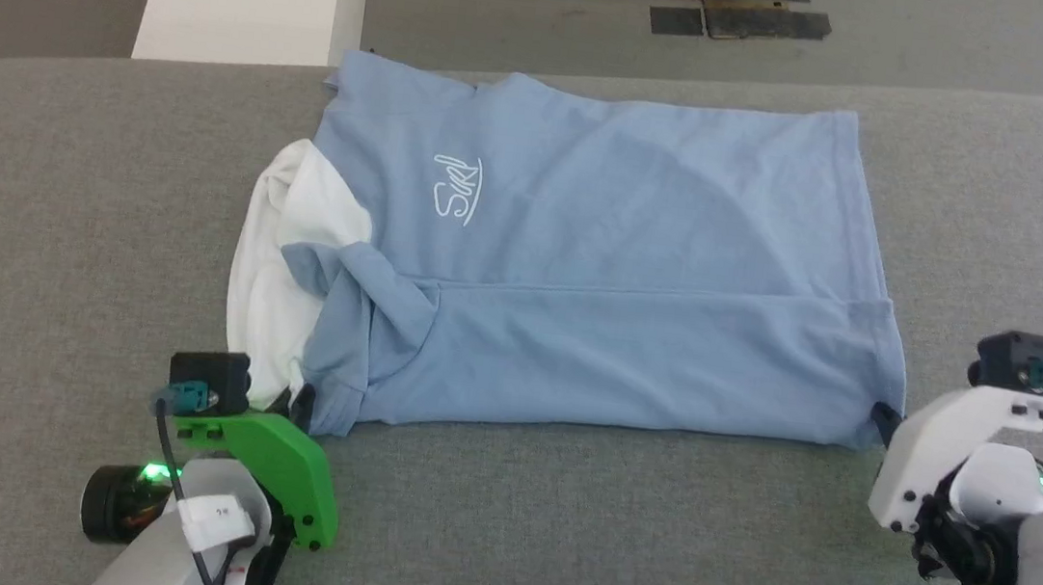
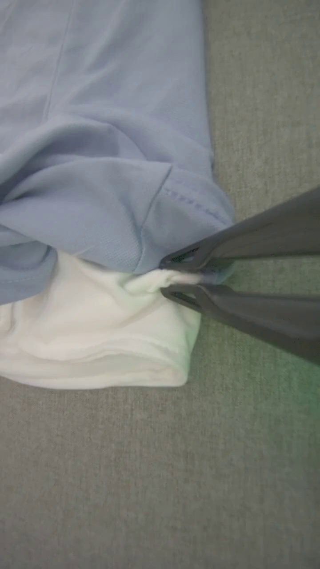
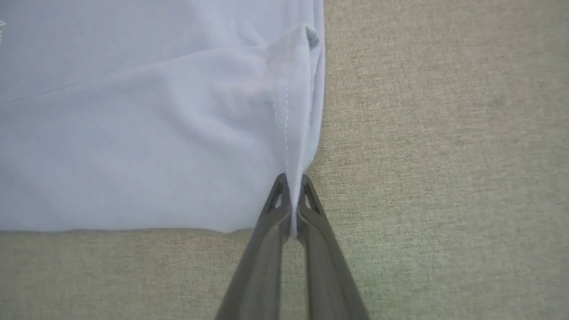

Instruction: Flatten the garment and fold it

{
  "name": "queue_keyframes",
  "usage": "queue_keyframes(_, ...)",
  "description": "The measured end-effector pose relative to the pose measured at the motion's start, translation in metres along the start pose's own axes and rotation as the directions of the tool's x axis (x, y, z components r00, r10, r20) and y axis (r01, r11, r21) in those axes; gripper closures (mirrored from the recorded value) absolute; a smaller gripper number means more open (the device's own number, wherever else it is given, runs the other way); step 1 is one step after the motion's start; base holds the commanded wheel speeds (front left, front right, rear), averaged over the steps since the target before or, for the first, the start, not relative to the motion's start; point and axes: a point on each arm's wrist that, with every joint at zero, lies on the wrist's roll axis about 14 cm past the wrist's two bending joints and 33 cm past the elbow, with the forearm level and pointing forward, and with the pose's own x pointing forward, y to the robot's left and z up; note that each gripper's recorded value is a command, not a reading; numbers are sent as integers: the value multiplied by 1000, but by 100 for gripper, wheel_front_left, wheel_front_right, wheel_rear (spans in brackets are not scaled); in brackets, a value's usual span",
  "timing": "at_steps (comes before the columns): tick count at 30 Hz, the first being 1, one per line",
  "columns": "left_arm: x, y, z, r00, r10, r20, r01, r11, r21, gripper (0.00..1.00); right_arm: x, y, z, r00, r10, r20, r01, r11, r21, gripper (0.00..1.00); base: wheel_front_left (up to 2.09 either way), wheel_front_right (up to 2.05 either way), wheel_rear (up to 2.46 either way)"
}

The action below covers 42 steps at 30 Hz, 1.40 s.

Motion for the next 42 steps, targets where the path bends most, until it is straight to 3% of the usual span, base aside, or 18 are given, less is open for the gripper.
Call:
queue_keyframes(6,-26,8,-2,999,32,-9,-32,999,-28,100,-30,-8,6,995,-13,101,13,1000,8,100,0,0,0)
queue_keyframes(10,-49,12,-10,998,50,-29,-52,997,-51,100,-48,-21,-1,994,-42,103,40,999,23,100,0,0,0)
queue_keyframes(20,-74,8,-46,987,45,-152,-61,993,-99,100,-58,-55,-74,985,-109,-134,123,988,98,100,0,0,0)
queue_keyframes(25,-69,9,-58,984,36,-172,-54,993,-102,100,-51,-55,-88,984,-106,-141,123,986,114,100,0,0,0)
queue_keyframes(26,-68,9,-57,986,42,-159,-59,993,-104,100,-50,-56,-87,987,-105,-122,120,985,122,87,0,0,0)
queue_keyframes(27,-67,8,-58,988,40,-152,-57,993,-105,70,-49,-55,-86,989,-102,-103,115,985,130,69,0,0,0)
queue_keyframes(28,-67,8,-58,988,37,-149,-53,993,-107,1,-49,-54,-85,992,-97,-84,108,985,138,6,0,0,0)
queue_keyframes(29,-67,6,-56,990,31,-140,-46,993,-107,0,-48,-52,-82,994,-92,-56,99,985,142,0,0,0,0)
queue_keyframes(35,-64,6,-22,999,22,36,-19,997,-72,0,-55,-42,-44,977,-79,196,54,990,128,0,0,0,0)
queue_keyframes(37,-60,5,4,989,3,145,0,1000,-23,0,-61,-35,-22,944,-69,321,42,995,90,0,0,0,0)
queue_keyframes(38,-55,3,29,970,-28,240,20,999,32,0,-67,-25,-4,905,-47,422,33,999,40,0,0,0,0)
queue_keyframes(42,-37,-9,82,913,-130,387,76,985,153,0,-76,-11,22,821,-1,571,28,999,-39,0,0,0,0)
